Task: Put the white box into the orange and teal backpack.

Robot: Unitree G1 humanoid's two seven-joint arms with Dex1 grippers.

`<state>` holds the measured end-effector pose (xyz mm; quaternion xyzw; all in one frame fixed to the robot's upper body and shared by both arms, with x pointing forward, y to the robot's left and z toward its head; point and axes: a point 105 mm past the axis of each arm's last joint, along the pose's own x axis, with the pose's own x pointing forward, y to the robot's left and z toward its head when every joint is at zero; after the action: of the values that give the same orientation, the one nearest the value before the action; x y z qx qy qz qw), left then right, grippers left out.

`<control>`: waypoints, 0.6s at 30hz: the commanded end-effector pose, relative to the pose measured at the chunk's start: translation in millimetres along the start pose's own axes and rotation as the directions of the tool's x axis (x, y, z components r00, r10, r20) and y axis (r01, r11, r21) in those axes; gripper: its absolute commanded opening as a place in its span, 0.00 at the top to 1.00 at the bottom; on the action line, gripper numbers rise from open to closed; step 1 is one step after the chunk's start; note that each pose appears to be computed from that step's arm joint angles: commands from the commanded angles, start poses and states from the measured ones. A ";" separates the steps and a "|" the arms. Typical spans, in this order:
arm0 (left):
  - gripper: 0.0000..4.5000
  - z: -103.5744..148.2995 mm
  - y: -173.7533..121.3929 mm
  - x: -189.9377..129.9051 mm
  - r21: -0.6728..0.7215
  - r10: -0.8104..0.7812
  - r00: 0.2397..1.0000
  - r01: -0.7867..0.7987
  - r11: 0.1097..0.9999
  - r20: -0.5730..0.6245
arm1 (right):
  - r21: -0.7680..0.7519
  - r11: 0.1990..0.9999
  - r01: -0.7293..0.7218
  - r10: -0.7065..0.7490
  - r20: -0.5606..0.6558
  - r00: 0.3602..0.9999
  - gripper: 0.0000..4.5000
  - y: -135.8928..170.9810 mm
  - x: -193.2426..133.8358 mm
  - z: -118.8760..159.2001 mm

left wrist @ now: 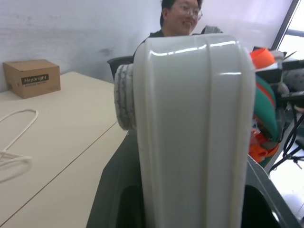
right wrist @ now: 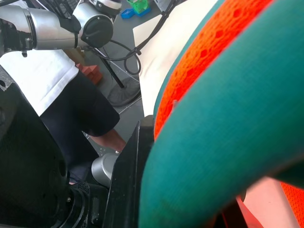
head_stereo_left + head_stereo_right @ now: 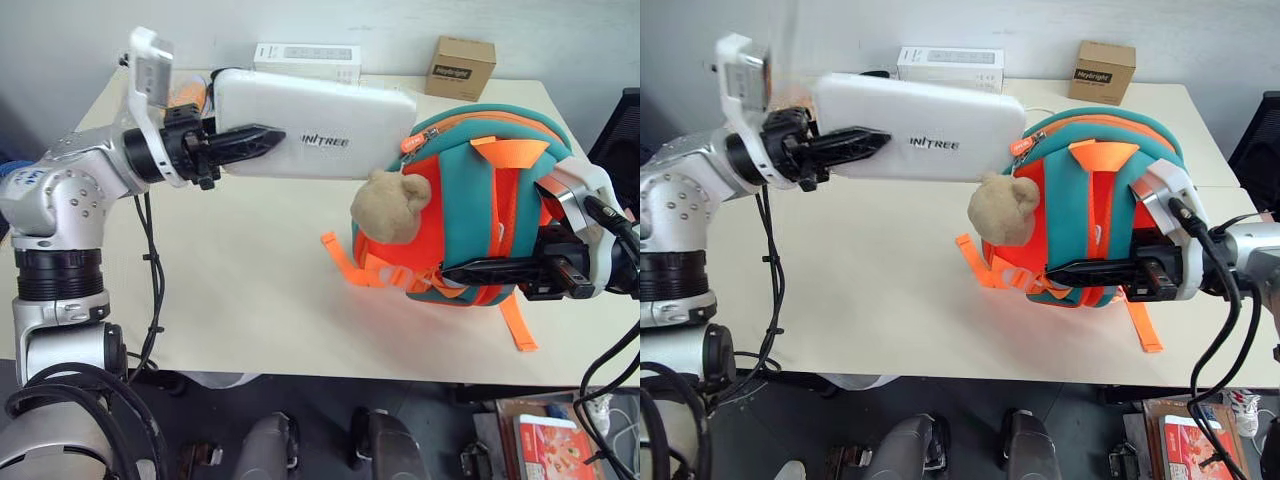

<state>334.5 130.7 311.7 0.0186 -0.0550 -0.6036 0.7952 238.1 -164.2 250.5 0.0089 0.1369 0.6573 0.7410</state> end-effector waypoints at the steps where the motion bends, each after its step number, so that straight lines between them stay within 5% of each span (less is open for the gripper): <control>1: 0.73 -0.5 -5.1 5.4 0.125 -0.058 0.994 0.069 0.990 -0.089 | -0.045 0.999 -0.001 0.001 -0.001 1.000 1.00 7.5 -6.2 8.6; 12: 0.73 -21.8 -1.5 18.0 0.150 -0.182 0.950 0.224 0.963 -0.252 | -0.021 0.999 0.039 -0.039 -0.008 0.999 1.00 -6.0 -5.3 -3.3; 18: 0.73 -9.9 3.0 47.9 0.207 -0.205 0.960 0.243 0.948 -0.189 | -0.036 0.999 0.014 -0.015 -0.014 1.000 1.00 -0.4 -3.9 -2.4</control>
<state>351.7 96.9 293.5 0.1465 -0.0297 -0.6732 0.7242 243.6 -172.2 241.1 0.0060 0.1464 0.6398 0.7545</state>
